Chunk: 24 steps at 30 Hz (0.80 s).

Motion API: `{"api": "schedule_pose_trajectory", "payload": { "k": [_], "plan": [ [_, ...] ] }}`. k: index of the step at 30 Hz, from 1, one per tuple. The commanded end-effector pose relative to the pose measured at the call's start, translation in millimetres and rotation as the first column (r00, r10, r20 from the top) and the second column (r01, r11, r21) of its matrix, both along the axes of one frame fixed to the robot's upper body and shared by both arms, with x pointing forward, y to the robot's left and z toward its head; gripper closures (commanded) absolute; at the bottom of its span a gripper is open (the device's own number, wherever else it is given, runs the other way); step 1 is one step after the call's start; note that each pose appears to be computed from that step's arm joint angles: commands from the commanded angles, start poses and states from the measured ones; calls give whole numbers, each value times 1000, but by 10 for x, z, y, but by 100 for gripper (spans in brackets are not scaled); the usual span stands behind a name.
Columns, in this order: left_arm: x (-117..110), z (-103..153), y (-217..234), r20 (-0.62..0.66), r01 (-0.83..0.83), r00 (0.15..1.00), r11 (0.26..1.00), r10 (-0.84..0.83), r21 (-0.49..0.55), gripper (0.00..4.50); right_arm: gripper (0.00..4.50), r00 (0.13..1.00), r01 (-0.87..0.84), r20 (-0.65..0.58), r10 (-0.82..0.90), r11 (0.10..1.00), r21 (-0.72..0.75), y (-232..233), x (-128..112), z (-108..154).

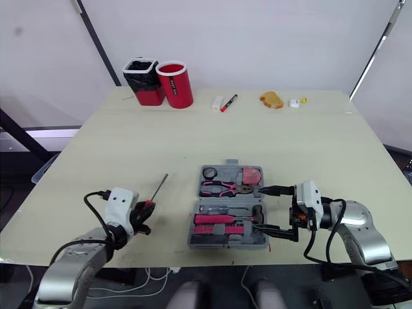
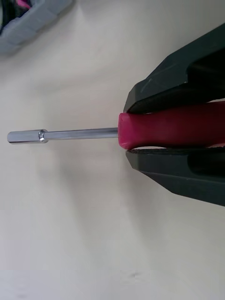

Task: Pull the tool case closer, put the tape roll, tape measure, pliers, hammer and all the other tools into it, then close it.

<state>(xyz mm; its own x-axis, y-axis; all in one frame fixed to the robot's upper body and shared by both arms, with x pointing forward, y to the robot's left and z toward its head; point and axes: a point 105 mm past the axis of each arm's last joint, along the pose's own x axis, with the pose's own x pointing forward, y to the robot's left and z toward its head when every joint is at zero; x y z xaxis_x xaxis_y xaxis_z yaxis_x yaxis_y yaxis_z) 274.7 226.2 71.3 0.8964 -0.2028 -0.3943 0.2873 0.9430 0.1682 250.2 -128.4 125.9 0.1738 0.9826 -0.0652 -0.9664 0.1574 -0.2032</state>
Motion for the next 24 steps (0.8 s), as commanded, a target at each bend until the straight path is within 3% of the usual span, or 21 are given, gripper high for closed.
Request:
{"api": "schedule_pose_trajectory", "payload": {
  "k": [1, 6, 8, 13, 21, 24],
  "plan": [
    [-3, 250, -229, 43, 223, 974, 975, -223, 13, 389, 0, 999, 20, 34, -20, 1000, 5, -105, 4, 131],
    [-83, 394, -501, -51, 542, 841, 839, -539, 55, 389, 0, 999, 45, 26, -45, 999, -14, -178, -30, 116],
    [-120, 412, -590, -98, 657, 754, 746, -650, 110, 389, 0, 998, 59, 25, -59, 998, -13, -207, -41, 110],
    [-206, 484, -887, -166, 839, 544, 535, -822, 100, 389, 0, 996, 91, 24, -90, 995, -44, -325, -69, 68],
    [-307, 319, -1340, -275, 961, 275, 265, -921, 74, 389, 0, 995, 97, 23, -95, 992, -81, -382, -121, 53],
    [-331, 229, -1462, -296, 967, 248, 253, -922, 19, 389, 0, 994, 108, 24, -107, 991, -83, -386, -142, 60]
  ]
}}
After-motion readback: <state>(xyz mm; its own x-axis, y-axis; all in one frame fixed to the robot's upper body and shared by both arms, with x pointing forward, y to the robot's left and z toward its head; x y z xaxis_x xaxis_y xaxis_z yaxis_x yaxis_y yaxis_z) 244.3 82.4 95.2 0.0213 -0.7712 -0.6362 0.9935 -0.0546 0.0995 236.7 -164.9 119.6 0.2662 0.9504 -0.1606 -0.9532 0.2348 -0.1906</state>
